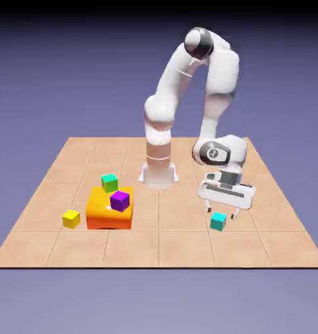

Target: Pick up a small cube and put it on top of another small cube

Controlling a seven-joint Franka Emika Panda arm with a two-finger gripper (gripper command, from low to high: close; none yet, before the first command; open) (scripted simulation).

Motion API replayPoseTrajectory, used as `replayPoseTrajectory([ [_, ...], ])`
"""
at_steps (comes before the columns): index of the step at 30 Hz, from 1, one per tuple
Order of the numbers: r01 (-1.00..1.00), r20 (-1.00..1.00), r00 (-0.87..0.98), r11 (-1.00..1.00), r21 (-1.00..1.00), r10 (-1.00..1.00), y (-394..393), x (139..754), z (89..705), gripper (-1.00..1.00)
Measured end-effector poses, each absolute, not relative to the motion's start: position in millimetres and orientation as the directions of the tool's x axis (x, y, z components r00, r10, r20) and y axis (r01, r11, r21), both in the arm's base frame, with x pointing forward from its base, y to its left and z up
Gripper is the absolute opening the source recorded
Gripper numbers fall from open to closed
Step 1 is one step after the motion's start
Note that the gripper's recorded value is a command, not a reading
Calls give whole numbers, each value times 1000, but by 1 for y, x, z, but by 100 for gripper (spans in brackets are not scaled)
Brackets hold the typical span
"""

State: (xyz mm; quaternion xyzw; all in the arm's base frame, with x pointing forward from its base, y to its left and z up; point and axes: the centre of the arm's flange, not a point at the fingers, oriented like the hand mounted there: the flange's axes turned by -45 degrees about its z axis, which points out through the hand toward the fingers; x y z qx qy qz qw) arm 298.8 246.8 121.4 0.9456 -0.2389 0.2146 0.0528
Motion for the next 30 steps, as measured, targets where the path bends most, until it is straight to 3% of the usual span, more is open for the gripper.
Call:
replayPoseTrajectory([
  [1,-475,426,796,-880,0,-430,244,300,112,0],
  [2,-475,425,796,-880,0,-430,244,300,112,-100],
  [13,-475,425,797,-880,0,-430,254,281,177,-100],
  [30,-827,569,479,-561,37,-669,117,365,233,-100],
])
